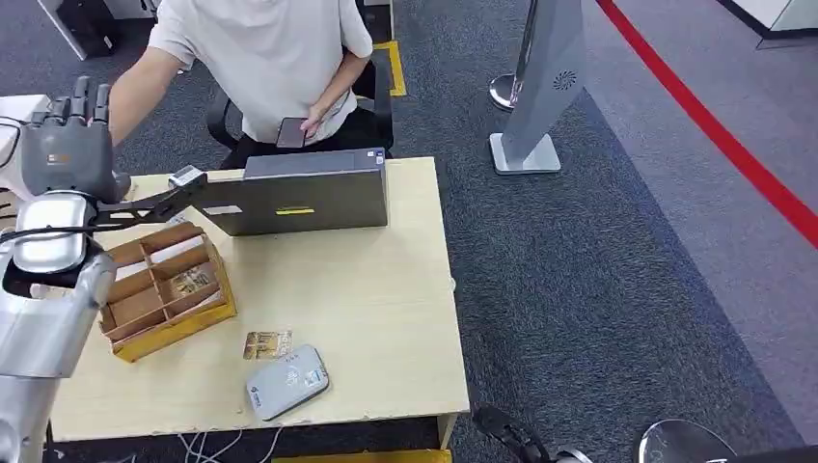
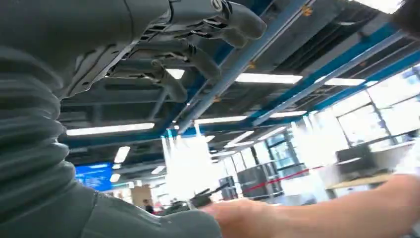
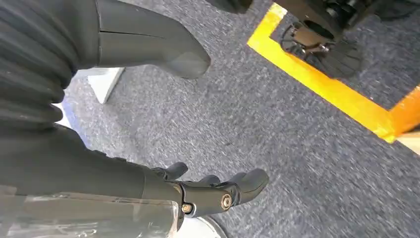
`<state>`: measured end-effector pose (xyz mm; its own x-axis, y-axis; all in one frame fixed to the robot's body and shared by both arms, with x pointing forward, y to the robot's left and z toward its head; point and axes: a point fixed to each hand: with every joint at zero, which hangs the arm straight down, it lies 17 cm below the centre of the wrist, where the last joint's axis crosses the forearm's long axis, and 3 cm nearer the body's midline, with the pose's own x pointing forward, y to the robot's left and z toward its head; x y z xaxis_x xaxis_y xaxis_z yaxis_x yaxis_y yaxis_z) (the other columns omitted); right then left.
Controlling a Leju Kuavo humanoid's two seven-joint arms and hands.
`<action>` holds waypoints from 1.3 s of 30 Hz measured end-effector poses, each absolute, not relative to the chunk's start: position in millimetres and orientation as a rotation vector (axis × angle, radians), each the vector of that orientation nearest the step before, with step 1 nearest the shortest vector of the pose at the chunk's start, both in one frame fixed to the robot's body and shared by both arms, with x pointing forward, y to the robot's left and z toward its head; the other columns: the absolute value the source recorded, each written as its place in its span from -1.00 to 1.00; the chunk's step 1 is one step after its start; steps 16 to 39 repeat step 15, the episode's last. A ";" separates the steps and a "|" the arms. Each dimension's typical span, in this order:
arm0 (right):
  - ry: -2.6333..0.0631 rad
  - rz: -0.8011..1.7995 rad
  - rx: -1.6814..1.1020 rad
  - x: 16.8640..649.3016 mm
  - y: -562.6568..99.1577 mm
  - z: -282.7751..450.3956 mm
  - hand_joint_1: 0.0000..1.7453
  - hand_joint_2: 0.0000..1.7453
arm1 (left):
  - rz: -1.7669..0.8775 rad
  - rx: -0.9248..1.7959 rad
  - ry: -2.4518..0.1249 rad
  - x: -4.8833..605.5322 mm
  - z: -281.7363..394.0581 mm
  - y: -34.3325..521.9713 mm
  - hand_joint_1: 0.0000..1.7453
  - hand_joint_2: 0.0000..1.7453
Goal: Pass the card to the sensor for recognition and then transmit it.
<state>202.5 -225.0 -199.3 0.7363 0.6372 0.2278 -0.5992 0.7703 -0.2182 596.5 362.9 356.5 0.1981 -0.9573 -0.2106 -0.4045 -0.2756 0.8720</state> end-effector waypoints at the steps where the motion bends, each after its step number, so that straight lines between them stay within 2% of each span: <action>1: -0.297 0.681 -0.131 201.2 -224.9 -199.5 -1.00 1.00 | -1.031 1.811 -1.245 598.6 353.2 376.1 -1.00 1.00; 10: -0.280 0.708 -0.131 190.2 -230.2 -201.9 -1.00 1.00 | -0.921 1.911 -0.773 569.7 305.6 566.6 -1.00 1.00; 15: -0.275 0.736 -0.141 186.0 -237.5 -202.1 -1.00 1.00 | -0.783 1.871 -0.509 498.0 263.8 688.2 -1.00 1.00; 39: -0.275 0.736 -0.141 186.0 -237.5 -202.1 -1.00 1.00 | -0.783 1.871 -0.509 498.0 263.8 688.2 -1.00 1.00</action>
